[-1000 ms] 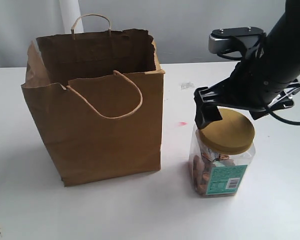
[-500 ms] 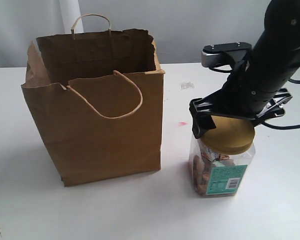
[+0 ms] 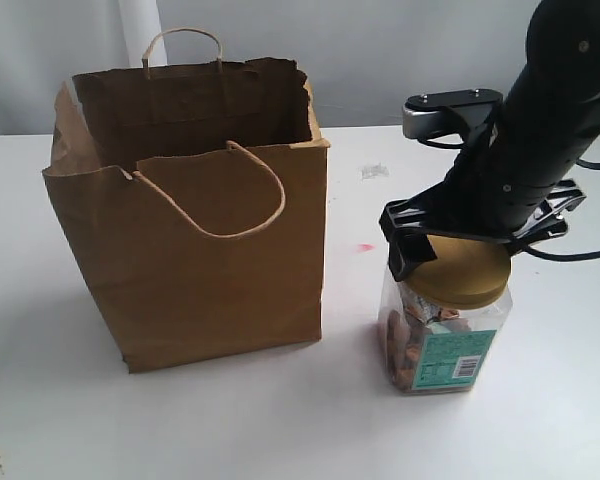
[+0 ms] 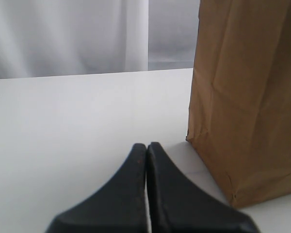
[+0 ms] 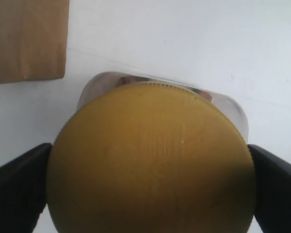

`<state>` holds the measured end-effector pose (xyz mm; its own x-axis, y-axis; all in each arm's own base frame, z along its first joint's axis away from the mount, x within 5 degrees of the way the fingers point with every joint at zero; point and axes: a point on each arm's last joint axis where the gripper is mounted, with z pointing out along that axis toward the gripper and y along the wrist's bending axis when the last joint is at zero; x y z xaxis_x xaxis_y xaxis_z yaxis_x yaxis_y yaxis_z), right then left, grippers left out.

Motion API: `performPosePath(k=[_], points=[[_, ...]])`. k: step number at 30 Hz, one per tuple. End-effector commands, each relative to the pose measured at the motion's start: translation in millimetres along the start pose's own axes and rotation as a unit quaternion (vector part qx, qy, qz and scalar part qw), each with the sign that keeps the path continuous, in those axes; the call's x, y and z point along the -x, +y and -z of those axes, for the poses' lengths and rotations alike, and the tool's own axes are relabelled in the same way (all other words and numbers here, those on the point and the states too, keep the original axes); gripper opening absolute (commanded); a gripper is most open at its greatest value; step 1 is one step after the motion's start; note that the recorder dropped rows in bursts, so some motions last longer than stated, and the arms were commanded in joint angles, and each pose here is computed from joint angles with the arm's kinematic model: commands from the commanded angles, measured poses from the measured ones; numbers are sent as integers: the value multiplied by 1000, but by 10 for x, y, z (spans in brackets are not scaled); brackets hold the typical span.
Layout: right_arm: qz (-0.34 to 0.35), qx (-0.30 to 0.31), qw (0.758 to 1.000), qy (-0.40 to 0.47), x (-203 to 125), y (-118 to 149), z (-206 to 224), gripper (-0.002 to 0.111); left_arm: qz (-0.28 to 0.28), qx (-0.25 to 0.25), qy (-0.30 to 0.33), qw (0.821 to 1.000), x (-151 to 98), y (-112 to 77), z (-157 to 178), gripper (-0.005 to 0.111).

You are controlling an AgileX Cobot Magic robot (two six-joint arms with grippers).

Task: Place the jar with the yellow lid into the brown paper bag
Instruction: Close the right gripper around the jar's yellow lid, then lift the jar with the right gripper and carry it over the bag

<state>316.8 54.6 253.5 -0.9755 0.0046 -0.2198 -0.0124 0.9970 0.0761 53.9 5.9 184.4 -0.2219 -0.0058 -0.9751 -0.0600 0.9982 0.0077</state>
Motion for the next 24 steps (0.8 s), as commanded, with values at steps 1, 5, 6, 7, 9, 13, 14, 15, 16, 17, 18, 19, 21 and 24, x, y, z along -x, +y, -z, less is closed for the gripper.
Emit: performPosePath(k=[1, 5, 6, 7, 9, 13, 14, 15, 16, 17, 18, 19, 21, 24], points=[[-2, 6, 1000, 3, -3, 20, 23, 3, 3, -4, -4, 1000, 14, -6, 0, 1], [1, 10, 1000, 2, 10, 31, 44, 0, 3, -4, -4, 1000, 14, -6, 0, 1], [9, 9, 1000, 2, 25, 32, 79, 0, 3, -4, -4, 1000, 14, -6, 0, 1], [10, 9, 1000, 4, 38, 37, 116, 0, 3, -4, -4, 1000, 14, -6, 0, 1], [11, 10, 1000, 1, 74, 50, 269, 0, 3, -4, -4, 1000, 14, -6, 0, 1], [14, 17, 999, -35, 131, 90, 676, 0, 3, -4, -4, 1000, 14, -6, 0, 1], [12, 19, 999, -46, 135, 96, 798, 0, 3, -4, -4, 1000, 14, -6, 0, 1], [9, 22, 998, -66, 150, 102, 930, 0, 3, -4, -4, 1000, 14, -6, 0, 1], [8, 20, 996, -87, 164, 100, 1048, 0, 3, -4, -4, 1000, 14, -6, 0, 1], [9, 15, 994, -111, 192, 93, 1180, 0, 3, -4, -4, 1000, 14, -6, 0, 1], [10, 7, 991, -135, 219, 82, 1315, 0, 3, -4, -4, 1000, 14, -6, 0, 1], [7, 5, 988, -154, 219, 77, 1425, 0, 3, -4, -4, 1000, 14, -6, 0, 1], [-10, 4, 981, -194, 206, 64, 1671, 0, 3, -4, -4, 1000, 14, -6, 0, 1], [-10, 13, 970, -244, 200, 74, 1980, 0, 3, -4, -4, 1000, 14, -6, 0, 1]])
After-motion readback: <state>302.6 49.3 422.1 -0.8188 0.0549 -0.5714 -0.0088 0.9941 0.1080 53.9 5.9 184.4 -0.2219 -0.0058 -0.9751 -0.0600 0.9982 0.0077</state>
